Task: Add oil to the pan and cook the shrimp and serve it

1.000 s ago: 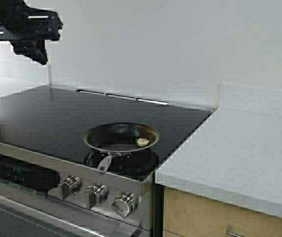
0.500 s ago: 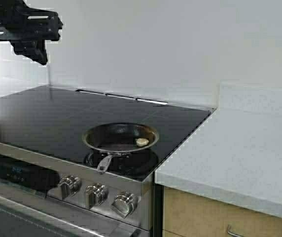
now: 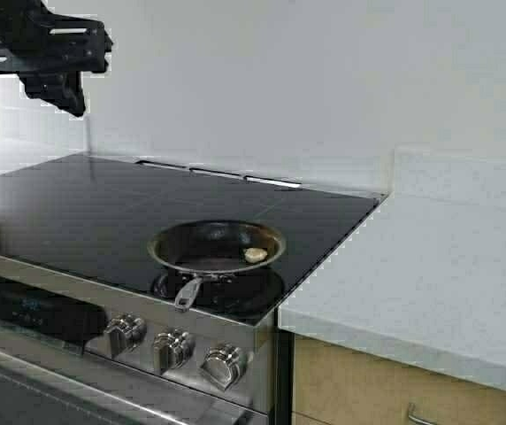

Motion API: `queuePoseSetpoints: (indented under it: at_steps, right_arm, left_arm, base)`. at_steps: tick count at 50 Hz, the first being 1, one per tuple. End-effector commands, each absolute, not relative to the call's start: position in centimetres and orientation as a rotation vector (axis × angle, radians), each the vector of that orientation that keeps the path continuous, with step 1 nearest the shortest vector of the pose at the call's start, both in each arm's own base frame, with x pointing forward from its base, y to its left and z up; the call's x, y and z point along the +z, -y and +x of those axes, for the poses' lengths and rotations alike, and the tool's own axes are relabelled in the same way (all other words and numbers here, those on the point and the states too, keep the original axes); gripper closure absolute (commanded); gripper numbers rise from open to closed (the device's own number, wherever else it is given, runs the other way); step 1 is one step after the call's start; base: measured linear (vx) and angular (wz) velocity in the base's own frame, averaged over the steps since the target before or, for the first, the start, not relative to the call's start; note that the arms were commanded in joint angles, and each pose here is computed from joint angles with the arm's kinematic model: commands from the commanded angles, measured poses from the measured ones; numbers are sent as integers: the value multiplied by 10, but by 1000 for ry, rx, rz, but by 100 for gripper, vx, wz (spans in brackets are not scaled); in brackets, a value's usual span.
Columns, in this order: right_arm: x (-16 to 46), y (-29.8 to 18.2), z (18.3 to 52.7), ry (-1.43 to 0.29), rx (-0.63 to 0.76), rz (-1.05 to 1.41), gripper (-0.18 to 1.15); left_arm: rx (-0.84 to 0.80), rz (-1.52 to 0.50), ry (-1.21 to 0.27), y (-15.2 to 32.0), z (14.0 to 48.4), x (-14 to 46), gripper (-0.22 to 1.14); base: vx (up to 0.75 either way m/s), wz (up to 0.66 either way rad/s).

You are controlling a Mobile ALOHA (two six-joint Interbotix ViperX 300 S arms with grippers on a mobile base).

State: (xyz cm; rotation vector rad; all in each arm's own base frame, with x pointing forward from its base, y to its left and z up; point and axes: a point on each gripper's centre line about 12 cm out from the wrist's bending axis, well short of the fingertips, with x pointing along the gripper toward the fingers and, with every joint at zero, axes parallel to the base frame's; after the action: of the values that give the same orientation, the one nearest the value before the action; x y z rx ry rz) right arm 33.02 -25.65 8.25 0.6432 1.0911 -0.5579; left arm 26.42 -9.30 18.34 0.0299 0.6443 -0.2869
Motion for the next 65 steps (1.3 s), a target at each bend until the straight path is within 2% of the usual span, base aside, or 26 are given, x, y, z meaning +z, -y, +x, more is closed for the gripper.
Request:
queuePoseSetpoints:
  at_steps: [1, 9, 18, 29, 40, 53, 65]
  right_arm:
    - [133, 233, 355, -995, -489, 565, -2]
    - [185, 188, 377, -879, -386, 431, 11]
    - [244, 126, 380, -719, -267, 317, 44]
    - [275, 41, 361, -631, -79, 234, 69]
    - [278, -36, 319, -535, 116, 159, 89]
    - [239, -91, 263, -458, 289, 95, 91]
    - [223, -105, 247, -420, 343, 64, 91]
  left_arm:
    - [-294, 22, -618, 95, 268, 191, 89]
    - [-294, 25, -620, 95, 267, 190, 89]
    - [-295, 26, -619, 95, 268, 191, 89]
    - [-295, 27, -618, 95, 268, 191, 89]
    - [-295, 27, -620, 95, 268, 190, 89]
    - [-296, 31, -624, 95, 268, 189, 89]
    - [-293, 36, -658, 96, 270, 179, 89]
  base:
    - [0, 0]
    - [0, 0]
    - [0, 0]
    - [0, 0]
    - [0, 0]
    - [0, 0]
    - [0, 0]
